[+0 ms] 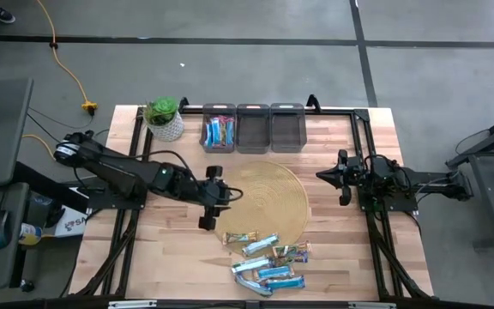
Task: Pick and place Granola Bars by type
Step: Put the orange granola bar into the center black bin
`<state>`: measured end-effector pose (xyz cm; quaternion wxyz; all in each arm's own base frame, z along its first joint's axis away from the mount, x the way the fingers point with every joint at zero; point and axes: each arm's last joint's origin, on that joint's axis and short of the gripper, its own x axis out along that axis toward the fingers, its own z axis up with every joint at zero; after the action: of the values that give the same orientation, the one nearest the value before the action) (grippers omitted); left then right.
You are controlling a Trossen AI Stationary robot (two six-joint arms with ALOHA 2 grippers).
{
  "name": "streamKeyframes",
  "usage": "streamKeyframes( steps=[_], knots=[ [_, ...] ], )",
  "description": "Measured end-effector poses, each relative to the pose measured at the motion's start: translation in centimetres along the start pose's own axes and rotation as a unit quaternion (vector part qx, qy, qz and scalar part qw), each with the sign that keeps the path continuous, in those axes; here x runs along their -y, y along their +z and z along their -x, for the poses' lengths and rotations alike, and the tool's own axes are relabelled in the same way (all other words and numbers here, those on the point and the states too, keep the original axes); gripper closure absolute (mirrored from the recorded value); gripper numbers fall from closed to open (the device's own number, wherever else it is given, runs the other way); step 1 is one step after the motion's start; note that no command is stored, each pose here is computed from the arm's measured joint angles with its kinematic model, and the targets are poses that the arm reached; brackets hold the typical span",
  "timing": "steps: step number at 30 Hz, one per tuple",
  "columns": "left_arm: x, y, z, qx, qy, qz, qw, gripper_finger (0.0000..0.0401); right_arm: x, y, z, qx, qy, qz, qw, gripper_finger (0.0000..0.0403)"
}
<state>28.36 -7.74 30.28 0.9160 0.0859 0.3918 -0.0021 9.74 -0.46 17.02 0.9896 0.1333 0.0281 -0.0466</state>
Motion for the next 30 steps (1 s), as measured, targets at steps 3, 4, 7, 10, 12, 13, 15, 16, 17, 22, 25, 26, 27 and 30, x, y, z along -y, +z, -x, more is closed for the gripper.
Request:
streamKeyframes(
  steps=[3, 4, 7, 10, 12, 13, 15, 16, 17, 22, 25, 26, 27, 30],
  knots=[
    [0.5, 0.2, -0.8, 0.003, -0.014, -0.001, 1.000, 0.0213, 0.0, 0.0, 0.0, 0.001, 0.000, 0.000, 1.000, 0.0402],
    [0.8, 0.2, -1.1, 0.003, -0.022, -0.003, 1.000, 0.0213, 0.0, 0.0, 0.0, 0.001, 0.000, 0.000, 1.000, 0.0402],
    [1.2, 0.3, -2.5, -0.003, -0.032, -0.005, 0.999, 0.0213, 0.0, 0.1, 0.0, 0.003, 0.001, 0.000, 1.000, 0.0402],
    [1.6, 0.1, -3.9, -0.016, -0.033, -0.008, 0.999, 0.0213, 0.0, 0.0, 0.0, -0.002, -0.001, 0.000, 1.000, 0.0402],
    [1.8, -0.1, -4.6, -0.026, -0.033, -0.012, 0.999, 0.0213, 0.0, -0.1, -0.1, -0.005, -0.001, 0.000, 1.000, 0.0402],
    [2.0, -0.1, -5.2, -0.027, -0.032, -0.013, 0.999, 0.0213, 0.0, -0.1, -0.1, -0.005, -0.001, 0.000, 1.000, 0.0402],
    [2.2, -0.4, -5.9, -0.042, -0.034, -0.023, 0.998, 0.0212, 0.0, -0.1, -0.1, -0.005, -0.001, 0.000, 1.000, 0.0402],
    [2.5, -0.5, -6.2, -0.046, -0.038, -0.029, 0.998, 0.0212, 0.0, -0.1, -0.1, -0.005, -0.002, 0.000, 1.000, 0.0402],
    [2.8, -0.5, -6.4, -0.042, -0.041, -0.033, 0.998, 0.0212, 0.0, -0.1, -0.1, -0.005, -0.001, 0.000, 1.000, 0.0402],
    [4.5, -1.0, -7.3, -0.059, -0.054, -0.062, 0.995, 0.0212, 0.0, -0.1, -0.1, -0.006, -0.002, 0.000, 1.000, 0.0402],
    [5.6, -1.2, -7.4, -0.057, -0.062, -0.065, 0.994, 0.0212, 0.0, -0.1, -0.1, -0.007, -0.002, 0.000, 1.000, 0.0402],
    [6.0, -1.2, -7.5, -0.056, -0.062, -0.067, 0.994, 0.0212, 0.0, -0.1, -0.1, -0.007, -0.002, 0.000, 1.000, 0.0402],
    [6.3, -1.4, -7.4, -0.061, -0.061, -0.071, 0.994, 0.0212, 0.0, -0.1, -0.1, -0.007, -0.002, 0.000, 1.000, 0.0402],
    [7.1, -1.4, -7.7, -0.051, -0.051, -0.070, 0.995, 0.0212, 0.0, -0.1, -0.1, -0.007, -0.002, 0.000, 1.000, 0.0402]
  ],
)
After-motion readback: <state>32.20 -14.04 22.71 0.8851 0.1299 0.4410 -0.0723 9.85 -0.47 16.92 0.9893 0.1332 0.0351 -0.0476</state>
